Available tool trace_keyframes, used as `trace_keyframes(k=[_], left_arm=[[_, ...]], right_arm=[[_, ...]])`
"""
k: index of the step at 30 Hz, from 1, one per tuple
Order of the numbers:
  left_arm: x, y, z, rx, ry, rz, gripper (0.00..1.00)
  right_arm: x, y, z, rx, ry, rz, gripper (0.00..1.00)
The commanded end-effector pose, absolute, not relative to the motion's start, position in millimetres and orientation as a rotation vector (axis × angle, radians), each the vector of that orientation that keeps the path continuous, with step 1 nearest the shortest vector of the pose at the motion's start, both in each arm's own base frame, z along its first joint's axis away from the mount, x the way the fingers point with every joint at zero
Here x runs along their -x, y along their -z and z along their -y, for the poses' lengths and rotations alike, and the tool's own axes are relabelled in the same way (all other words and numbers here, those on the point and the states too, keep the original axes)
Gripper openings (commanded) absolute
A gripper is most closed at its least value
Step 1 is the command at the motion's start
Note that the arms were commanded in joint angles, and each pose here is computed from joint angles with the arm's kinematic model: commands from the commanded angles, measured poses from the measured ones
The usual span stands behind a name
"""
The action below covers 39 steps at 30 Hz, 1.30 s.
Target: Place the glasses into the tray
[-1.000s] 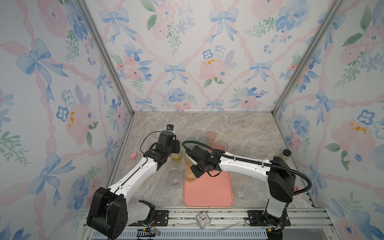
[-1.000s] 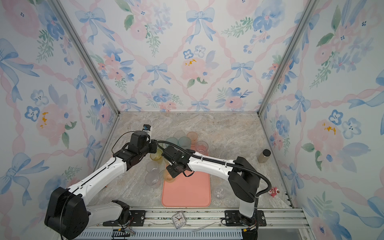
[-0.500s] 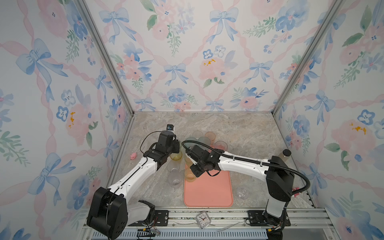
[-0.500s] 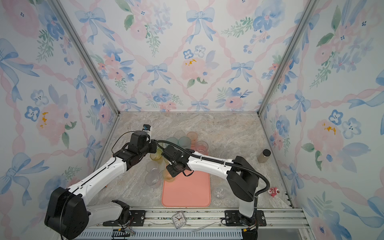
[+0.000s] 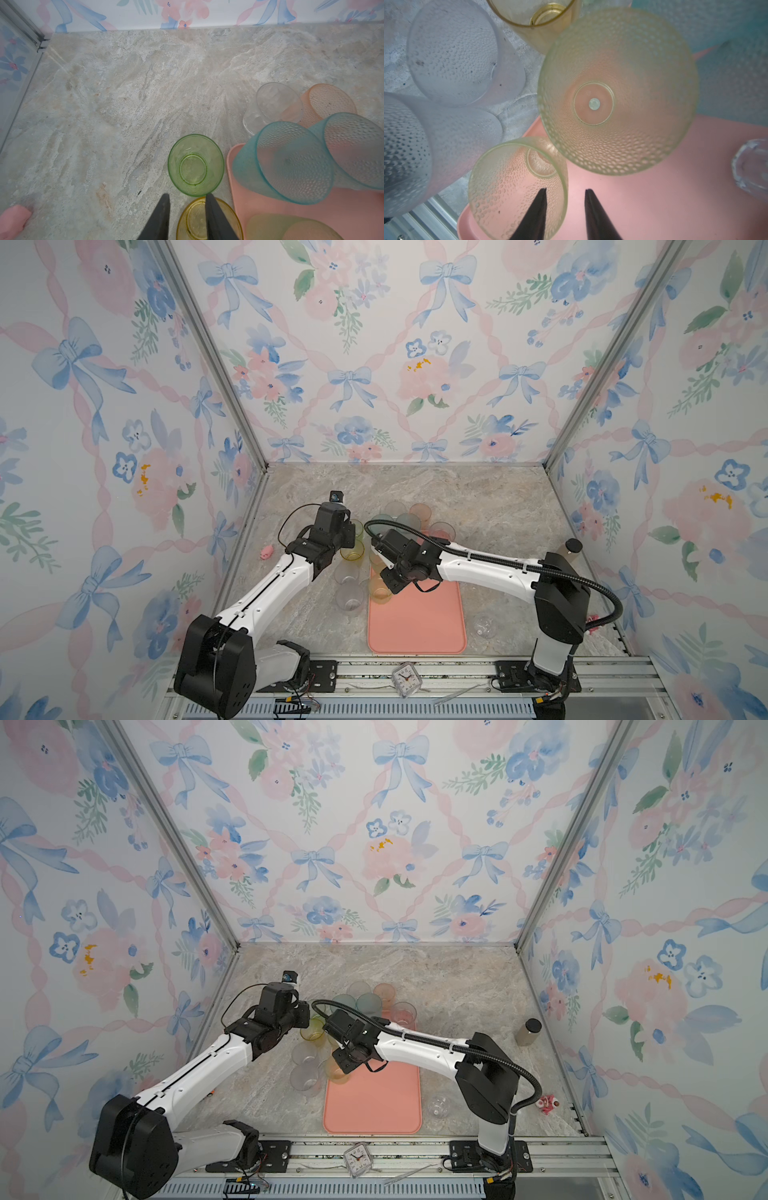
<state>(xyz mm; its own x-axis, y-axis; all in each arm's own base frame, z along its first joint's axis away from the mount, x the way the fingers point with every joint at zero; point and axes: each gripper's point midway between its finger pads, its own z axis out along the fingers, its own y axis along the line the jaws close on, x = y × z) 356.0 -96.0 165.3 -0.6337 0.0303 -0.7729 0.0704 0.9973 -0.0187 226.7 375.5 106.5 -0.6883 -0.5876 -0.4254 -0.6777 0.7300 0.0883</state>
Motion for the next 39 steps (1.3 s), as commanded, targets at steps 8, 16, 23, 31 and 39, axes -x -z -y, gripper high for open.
trace_keyframes(k=[8,16,23,31,39], left_arm=[[-357.6,-157.4,78.2,-0.031,0.096,-2.343,0.33],[-373.5,-145.2,78.9,-0.017,0.197,-2.409,0.37],[-386.4,-131.6,78.3,-0.019,0.215,-2.461,0.34],[-392.6,-115.7,82.9,-0.026,0.233,-2.506,0.31],[-398.0,-105.8,79.2,-0.026,0.192,-2.53,0.29]], right_arm=[[-245.2,-200.4,-323.3,0.801,-0.34,-2.402,0.38],[-258.8,-226.0,-270.6,0.641,-0.316,-2.365,0.4],[-260.6,-227.4,-250.8,0.589,-0.309,-2.36,0.4],[-263.4,-221.5,-248.2,0.582,-0.317,-2.37,0.4],[-266.1,-216.0,-245.7,0.57,-0.328,-2.379,0.4]])
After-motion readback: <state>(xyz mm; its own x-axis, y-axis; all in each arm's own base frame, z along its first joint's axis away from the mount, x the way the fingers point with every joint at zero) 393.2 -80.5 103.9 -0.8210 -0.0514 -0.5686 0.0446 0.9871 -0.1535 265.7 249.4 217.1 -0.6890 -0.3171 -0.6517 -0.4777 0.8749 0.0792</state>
